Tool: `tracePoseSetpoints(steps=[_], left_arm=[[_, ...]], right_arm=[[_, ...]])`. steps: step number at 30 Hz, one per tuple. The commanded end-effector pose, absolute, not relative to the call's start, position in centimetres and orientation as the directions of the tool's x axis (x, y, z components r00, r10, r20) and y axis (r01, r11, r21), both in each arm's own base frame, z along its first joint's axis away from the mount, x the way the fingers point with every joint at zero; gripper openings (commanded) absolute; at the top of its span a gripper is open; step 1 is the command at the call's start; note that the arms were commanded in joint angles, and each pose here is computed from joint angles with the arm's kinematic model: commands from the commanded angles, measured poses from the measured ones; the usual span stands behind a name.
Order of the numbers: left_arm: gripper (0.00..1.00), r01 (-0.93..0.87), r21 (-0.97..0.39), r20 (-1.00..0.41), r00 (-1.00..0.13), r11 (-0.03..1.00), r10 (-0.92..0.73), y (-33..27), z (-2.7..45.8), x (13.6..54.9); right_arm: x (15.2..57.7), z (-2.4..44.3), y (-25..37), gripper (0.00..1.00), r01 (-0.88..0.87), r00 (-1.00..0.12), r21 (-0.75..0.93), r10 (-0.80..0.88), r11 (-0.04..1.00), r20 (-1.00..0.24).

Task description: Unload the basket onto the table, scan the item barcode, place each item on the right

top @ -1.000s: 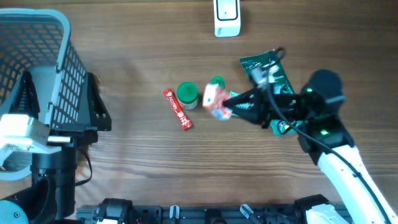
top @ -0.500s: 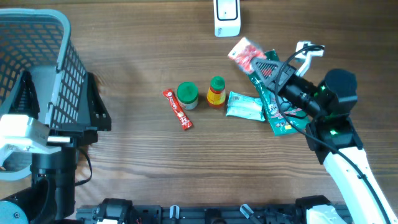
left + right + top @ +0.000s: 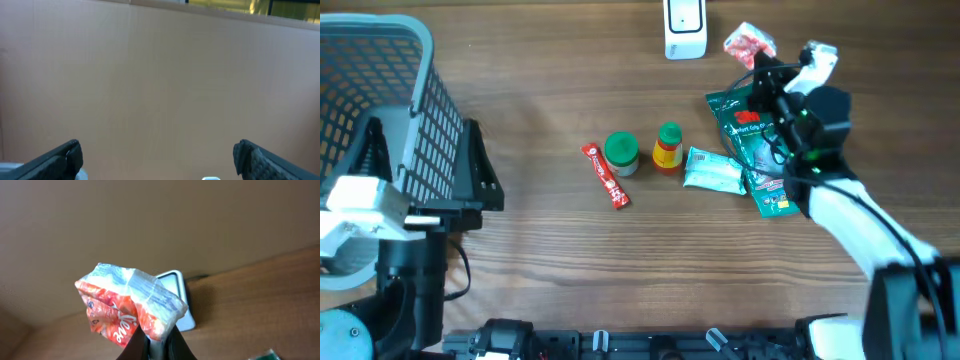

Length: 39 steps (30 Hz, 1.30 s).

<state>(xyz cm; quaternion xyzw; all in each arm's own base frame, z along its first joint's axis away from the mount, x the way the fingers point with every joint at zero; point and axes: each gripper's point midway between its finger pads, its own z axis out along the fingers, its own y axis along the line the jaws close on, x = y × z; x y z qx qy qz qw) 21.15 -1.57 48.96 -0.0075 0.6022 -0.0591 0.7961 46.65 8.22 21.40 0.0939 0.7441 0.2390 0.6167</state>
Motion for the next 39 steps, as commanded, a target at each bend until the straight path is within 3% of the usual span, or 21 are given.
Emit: tracePoseSetpoints(steps=[1,5,16,20,28,33,37,39], left_arm=[[1.0,0.086,-0.085,-0.967,0.232,0.993,-0.103,-1.6,48.0,21.2],[1.0,0.082,-0.084,-0.977,0.192,0.993,-0.098,-1.6,47.0,21.5],[1.0,0.078,-0.082,-0.986,0.138,0.994,-0.092,-1.7,45.7,21.7],[1.0,0.073,-0.083,-0.986,0.139,0.994,-0.092,-1.6,45.7,21.7],[1.0,0.072,-0.083,-0.986,0.137,0.994,-0.092,-1.6,45.7,21.7],[1.0,0.031,-0.077,-0.994,0.081,0.997,-0.079,-1.0,44.2,21.9],[1.0,0.027,0.019,-0.999,0.039,0.999,0.017,-1.0,43.1,22.0],[1.0,0.083,0.155,-0.988,0.031,0.984,0.153,-2.0,42.6,21.9]], right_arm=[[49.5,19.1,8.0,0.04,-0.135,-0.192,0.435,0.407,0.89,-0.893],[52.8,17.0,9.7,0.05,-0.172,-0.222,0.385,0.345,0.907,-0.912],[61.6,15.8,15.6,0.05,-0.272,-0.161,0.166,0.126,0.948,-0.979],[63.6,14.1,16.3,0.05,-0.276,-0.16,0.167,0.126,0.947,-0.979],[65.3,13.5,16.7,0.05,-0.279,-0.144,0.166,0.13,0.946,-0.981],[65.3,13.7,16.7,0.05,-0.279,-0.141,0.167,0.132,0.946,-0.981],[65.4,14.5,16.0,0.05,-0.251,-0.145,0.221,0.189,0.942,-0.971],[65.5,16.7,14.4,0.05,-0.222,-0.15,0.27,0.241,0.937,-0.959]])
